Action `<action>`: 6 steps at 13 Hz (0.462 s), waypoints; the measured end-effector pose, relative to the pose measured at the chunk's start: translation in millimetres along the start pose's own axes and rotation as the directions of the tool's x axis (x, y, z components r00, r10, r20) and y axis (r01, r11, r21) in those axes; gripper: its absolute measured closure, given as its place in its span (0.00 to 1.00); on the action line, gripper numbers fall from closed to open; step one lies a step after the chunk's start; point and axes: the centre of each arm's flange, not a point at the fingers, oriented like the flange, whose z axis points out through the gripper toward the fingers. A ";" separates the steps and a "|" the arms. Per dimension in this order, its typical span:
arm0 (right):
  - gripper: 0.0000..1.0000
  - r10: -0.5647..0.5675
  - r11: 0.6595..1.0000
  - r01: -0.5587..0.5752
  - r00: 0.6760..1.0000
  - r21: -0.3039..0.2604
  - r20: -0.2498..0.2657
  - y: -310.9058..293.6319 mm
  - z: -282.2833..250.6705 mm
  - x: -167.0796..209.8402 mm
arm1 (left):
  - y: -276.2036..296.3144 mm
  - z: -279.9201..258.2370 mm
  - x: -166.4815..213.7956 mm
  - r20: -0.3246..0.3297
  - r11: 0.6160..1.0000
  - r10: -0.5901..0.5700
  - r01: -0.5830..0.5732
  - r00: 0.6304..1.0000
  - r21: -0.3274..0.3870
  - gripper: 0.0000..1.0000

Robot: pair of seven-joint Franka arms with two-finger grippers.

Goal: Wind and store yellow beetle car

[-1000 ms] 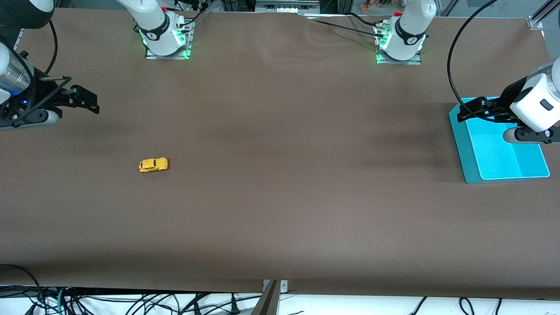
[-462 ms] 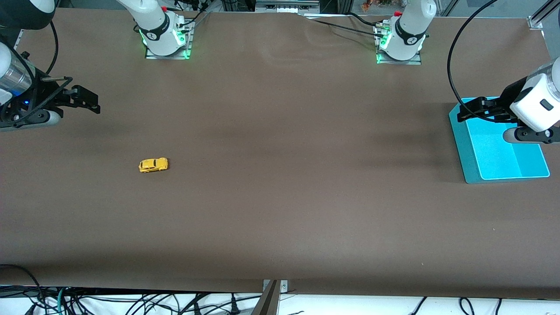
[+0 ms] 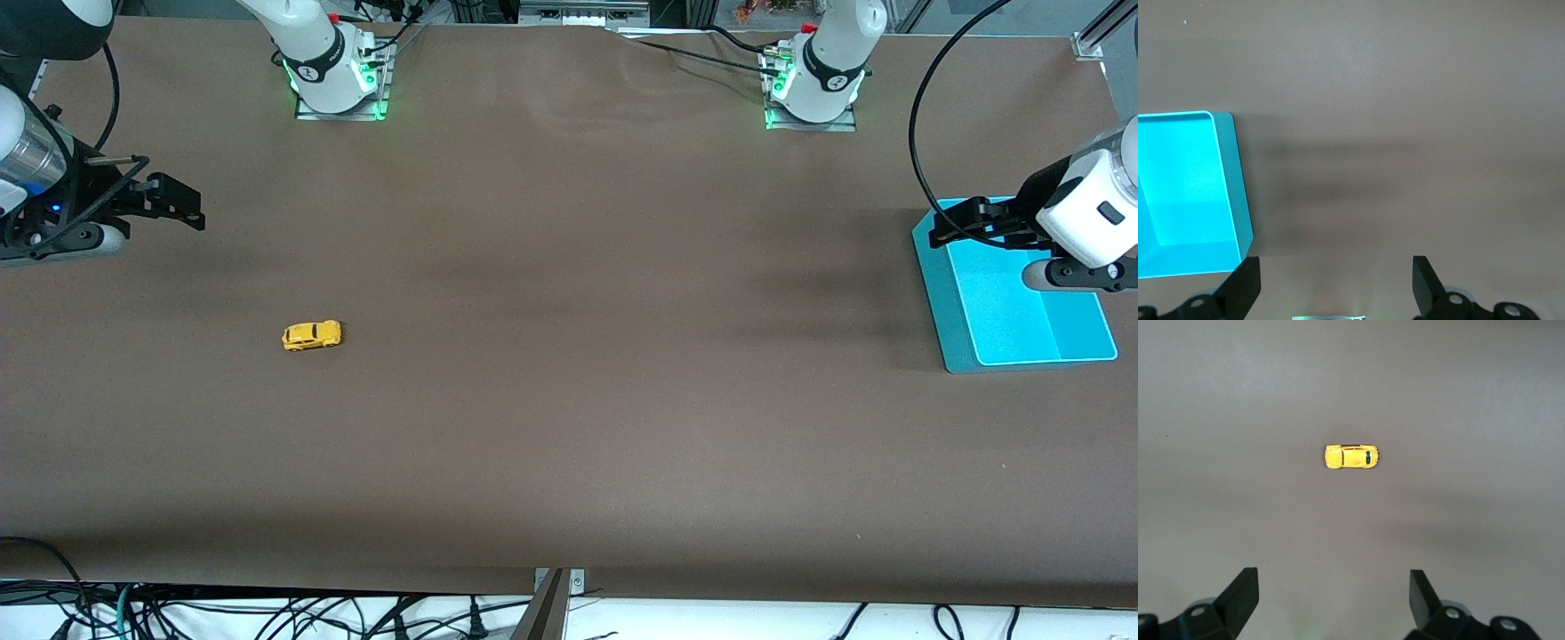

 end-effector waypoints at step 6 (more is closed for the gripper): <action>0.00 -0.407 0.913 0.406 0.910 0.036 0.075 -11.8 45.8 18.3 | 0.0 0.1 0.1 0.000 1.000 0.000 0.000 1.000 0.000 0.00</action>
